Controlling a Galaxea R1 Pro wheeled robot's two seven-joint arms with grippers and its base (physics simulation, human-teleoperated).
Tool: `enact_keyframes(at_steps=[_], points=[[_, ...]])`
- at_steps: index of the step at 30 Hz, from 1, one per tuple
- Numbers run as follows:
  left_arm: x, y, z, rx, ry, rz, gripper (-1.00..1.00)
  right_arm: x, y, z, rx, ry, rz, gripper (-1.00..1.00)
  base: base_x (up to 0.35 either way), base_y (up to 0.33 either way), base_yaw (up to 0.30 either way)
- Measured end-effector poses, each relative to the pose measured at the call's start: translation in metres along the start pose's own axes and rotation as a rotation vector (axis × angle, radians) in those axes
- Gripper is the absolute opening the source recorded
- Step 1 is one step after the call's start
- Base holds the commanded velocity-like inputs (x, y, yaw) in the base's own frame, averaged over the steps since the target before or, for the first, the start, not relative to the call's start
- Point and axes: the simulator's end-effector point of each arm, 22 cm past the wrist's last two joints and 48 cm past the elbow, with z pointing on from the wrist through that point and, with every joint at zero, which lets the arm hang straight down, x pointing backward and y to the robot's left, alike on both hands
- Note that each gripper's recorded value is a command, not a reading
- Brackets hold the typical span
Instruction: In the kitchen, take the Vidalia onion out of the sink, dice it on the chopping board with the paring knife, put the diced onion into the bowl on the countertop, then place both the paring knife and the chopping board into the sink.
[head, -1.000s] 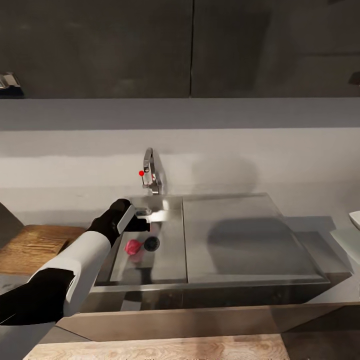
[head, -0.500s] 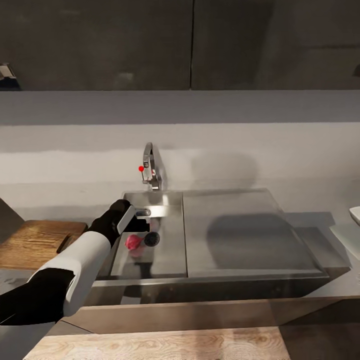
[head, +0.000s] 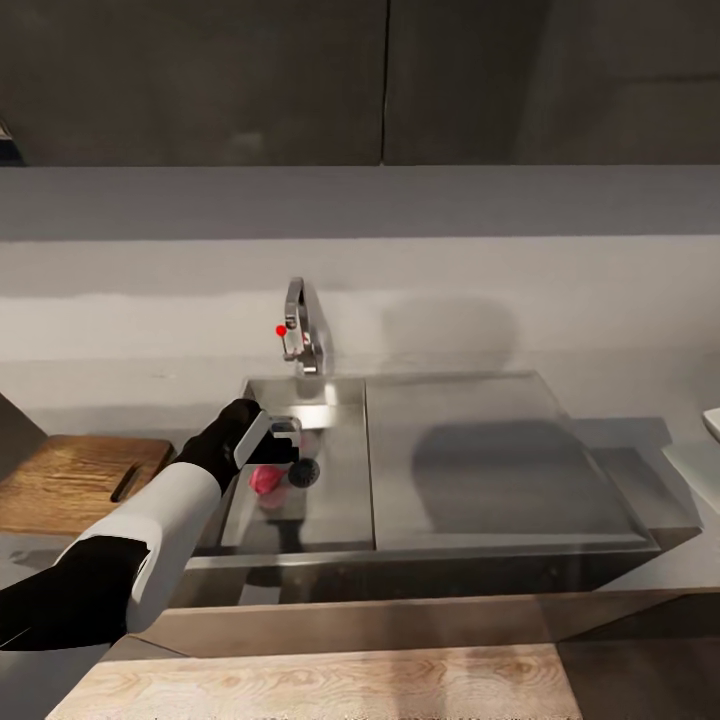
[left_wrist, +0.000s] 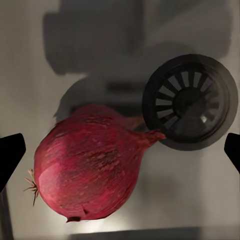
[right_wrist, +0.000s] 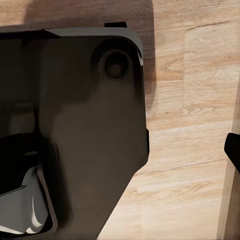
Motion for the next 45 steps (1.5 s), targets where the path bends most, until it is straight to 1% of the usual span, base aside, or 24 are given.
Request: enact_keyframes(at_steps=[42,43,45], points=[[0.023,-0.001,0.04,0.002,0.068,-0.001,1.0,0.027,-0.002,0.002,0.005,0.067,-0.006,1.0,0.0,0.0,0.0],[0.023,-0.001,0.041,0.002,0.069,-0.001,-1.0,0.028,-0.002,0.002,0.005,0.068,-0.006,1.0,0.0,0.0,0.0],[0.024,-0.001,0.042,0.004,0.072,-0.002,-1.0,0.029,-0.002,0.002,0.005,0.072,-0.006,1.0,0.0,0.0,0.0]])
